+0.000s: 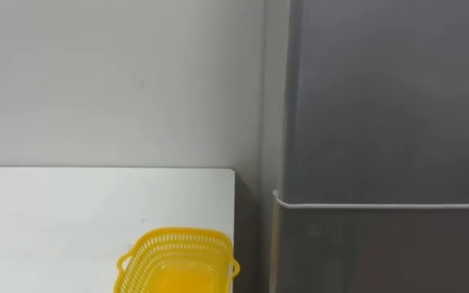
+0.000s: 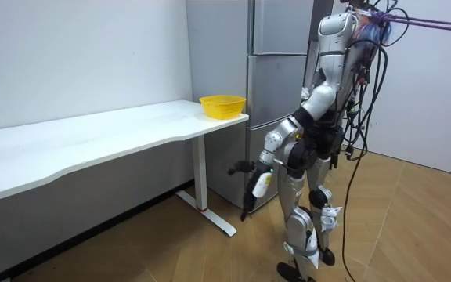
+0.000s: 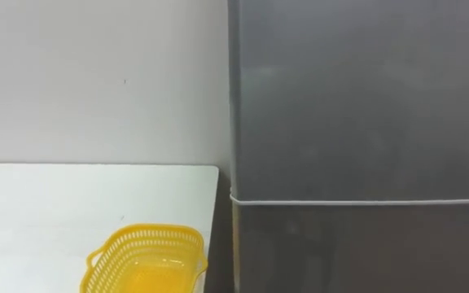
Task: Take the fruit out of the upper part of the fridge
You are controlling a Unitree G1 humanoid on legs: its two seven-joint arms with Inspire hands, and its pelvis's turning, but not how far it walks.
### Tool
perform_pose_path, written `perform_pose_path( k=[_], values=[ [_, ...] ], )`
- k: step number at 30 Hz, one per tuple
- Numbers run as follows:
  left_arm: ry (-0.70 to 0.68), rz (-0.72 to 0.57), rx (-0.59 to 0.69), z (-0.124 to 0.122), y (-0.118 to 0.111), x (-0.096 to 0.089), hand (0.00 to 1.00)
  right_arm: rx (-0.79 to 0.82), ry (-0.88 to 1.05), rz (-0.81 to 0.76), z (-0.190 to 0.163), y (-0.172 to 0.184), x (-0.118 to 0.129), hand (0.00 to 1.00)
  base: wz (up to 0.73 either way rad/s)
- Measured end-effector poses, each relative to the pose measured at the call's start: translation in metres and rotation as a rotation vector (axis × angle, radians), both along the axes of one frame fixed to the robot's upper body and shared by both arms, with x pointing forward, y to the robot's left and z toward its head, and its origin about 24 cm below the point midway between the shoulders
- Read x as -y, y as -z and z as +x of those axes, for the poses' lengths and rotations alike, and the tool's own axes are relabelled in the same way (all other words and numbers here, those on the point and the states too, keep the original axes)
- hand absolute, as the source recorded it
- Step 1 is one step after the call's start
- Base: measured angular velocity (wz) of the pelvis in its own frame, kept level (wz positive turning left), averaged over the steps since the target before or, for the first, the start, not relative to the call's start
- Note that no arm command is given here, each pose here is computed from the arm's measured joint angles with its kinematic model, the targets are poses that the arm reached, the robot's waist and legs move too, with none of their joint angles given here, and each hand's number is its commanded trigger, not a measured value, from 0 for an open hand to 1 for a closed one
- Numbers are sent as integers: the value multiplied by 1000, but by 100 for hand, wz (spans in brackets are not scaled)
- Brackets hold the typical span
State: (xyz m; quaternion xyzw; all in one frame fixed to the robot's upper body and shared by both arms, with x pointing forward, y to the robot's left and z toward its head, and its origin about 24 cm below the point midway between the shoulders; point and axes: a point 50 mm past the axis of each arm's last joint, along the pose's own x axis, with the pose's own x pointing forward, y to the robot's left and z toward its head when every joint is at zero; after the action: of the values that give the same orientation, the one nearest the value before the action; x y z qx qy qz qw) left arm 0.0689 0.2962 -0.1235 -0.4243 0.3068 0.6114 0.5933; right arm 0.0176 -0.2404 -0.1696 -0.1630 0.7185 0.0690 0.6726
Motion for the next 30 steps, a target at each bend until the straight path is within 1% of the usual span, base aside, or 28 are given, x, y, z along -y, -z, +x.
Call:
perform_pose_path(
  k=[3,6,7,8,9,11,12,14,15,17,18,20,22,24,26,27,29,30],
  values=[
    [-37,52,40,14,-14,-8,0,22,-6,5,1,0,0,0,0],
    [-85,137,96,32,-39,-21,0,49,-17,5,2,0,2,0,-1],
    [-82,202,126,41,-53,-27,0,55,-19,4,2,-1,2,0,0],
    [-61,293,162,51,-71,-31,0,65,-17,3,3,-1,3,0,0],
    [-48,342,178,56,-81,-33,0,72,-15,2,2,-1,3,0,0],
    [8,563,241,71,-121,-41,0,84,-15,7,2,-1,3,0,0],
    [18,607,254,74,-129,-42,0,84,-14,8,1,-1,3,0,0],
    [49,745,322,82,-159,-45,0,81,-12,21,-2,-1,3,0,0],
    [55,772,342,84,-166,-44,0,77,-12,27,-4,-1,2,0,0],
    [77,870,399,89,-188,-41,0,68,-10,47,-5,-1,1,0,4],
    [85,895,405,90,-192,-40,0,69,-10,49,-5,-1,1,0,0],
    [122,969,457,93,-208,-35,0,65,-11,63,-5,-1,0,0,0],
    [175,1012,490,98,-215,-29,0,61,-6,77,-6,-1,-1,0,9],
    [229,1031,555,103,-222,-22,0,57,-1,89,-7,0,-2,0,8],
    [297,1081,662,107,-238,-12,0,53,9,103,-8,0,-3,0,2],
    [315,1098,688,108,-243,-10,0,55,15,108,-8,0,-3,0,0],
    [382,1156,799,114,-261,-4,0,49,21,125,-13,0,-3,0,-3],
    [398,1169,822,116,-264,-3,0,49,21,129,-13,0,-4,0,0]
  ],
)
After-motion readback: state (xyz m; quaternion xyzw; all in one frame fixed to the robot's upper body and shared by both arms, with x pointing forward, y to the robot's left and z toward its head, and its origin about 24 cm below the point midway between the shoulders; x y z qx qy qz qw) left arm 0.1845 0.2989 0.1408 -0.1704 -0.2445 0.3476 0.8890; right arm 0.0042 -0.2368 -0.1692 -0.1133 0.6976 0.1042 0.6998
